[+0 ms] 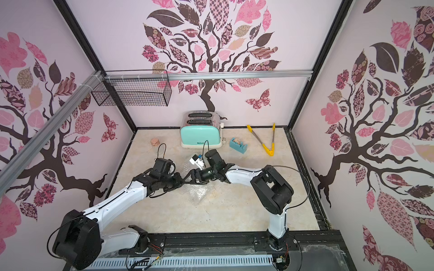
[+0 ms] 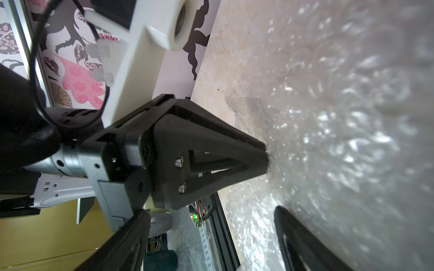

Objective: Wrap mugs in bubble wrap
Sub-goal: Wrap the mug in bubble wrap.

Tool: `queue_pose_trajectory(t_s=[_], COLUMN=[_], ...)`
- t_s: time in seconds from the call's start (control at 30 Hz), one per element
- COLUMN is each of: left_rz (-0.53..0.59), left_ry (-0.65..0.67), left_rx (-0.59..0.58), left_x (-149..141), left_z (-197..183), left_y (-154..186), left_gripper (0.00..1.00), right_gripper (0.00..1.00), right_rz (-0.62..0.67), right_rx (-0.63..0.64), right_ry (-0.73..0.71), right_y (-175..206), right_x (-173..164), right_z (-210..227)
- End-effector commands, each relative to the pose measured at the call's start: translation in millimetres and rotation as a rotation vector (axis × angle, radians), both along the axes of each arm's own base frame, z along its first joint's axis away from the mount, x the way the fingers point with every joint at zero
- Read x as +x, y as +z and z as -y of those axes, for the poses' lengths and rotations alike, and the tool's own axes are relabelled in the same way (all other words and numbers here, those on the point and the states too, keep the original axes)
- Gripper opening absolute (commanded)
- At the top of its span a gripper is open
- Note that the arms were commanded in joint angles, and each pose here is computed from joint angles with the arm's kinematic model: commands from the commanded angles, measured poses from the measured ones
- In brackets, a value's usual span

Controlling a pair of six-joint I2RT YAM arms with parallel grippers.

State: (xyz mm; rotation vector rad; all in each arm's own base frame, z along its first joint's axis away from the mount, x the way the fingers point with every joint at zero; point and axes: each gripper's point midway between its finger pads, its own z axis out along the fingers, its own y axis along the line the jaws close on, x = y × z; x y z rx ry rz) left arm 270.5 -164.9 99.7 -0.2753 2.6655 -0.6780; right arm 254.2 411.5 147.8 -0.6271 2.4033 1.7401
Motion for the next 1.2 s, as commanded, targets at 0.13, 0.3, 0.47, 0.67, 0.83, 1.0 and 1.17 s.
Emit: queue_pose_trajectory(t_s=[0.13, 0.3, 0.47, 0.67, 0.83, 1.0, 1.17], left_rz=[0.0, 0.005, 0.03, 0.116, 0.165, 0.178, 0.129], left_ry=[0.011, 0.01, 0.003, -0.003, -0.013, -0.039, -0.085], left_rx=[0.049, 0.047, 0.019, -0.05, -0.09, -0.114, -0.119], left_x=[-2.3, -1.6, 0.1, 2.4, 7.5, 19.3, 26.2], left_z=[-9.0, -8.5, -4.7, 1.2, 7.6, 21.9, 42.0], left_y=[-8.2, -6.6, 7.4, 48.3, 76.3, 85.4, 64.6], left_gripper=[0.18, 0.17, 0.18, 0.2, 0.22, 0.23, 0.23], right_gripper=[0.83, 0.66, 0.38, 0.25, 0.25, 0.25, 0.25], right_rz=[0.011, -0.018, -0.027, -0.038, -0.035, -0.042, -0.041], right_rx=[0.083, 0.041, -0.05, -0.124, -0.136, -0.14, -0.135], right_ry=[-0.086, -0.124, -0.151, -0.157, -0.16, -0.159, -0.16], right_y=[30.1, 9.6, -18.9, -38.0, -40.5, -44.3, -42.1], right_x=[22.1, 33.1, 36.4, 33.8, 33.9, 34.2, 35.8], right_z=[7.4, 9.8, 15.9, 22.9, 24.2, 23.6, 22.2])
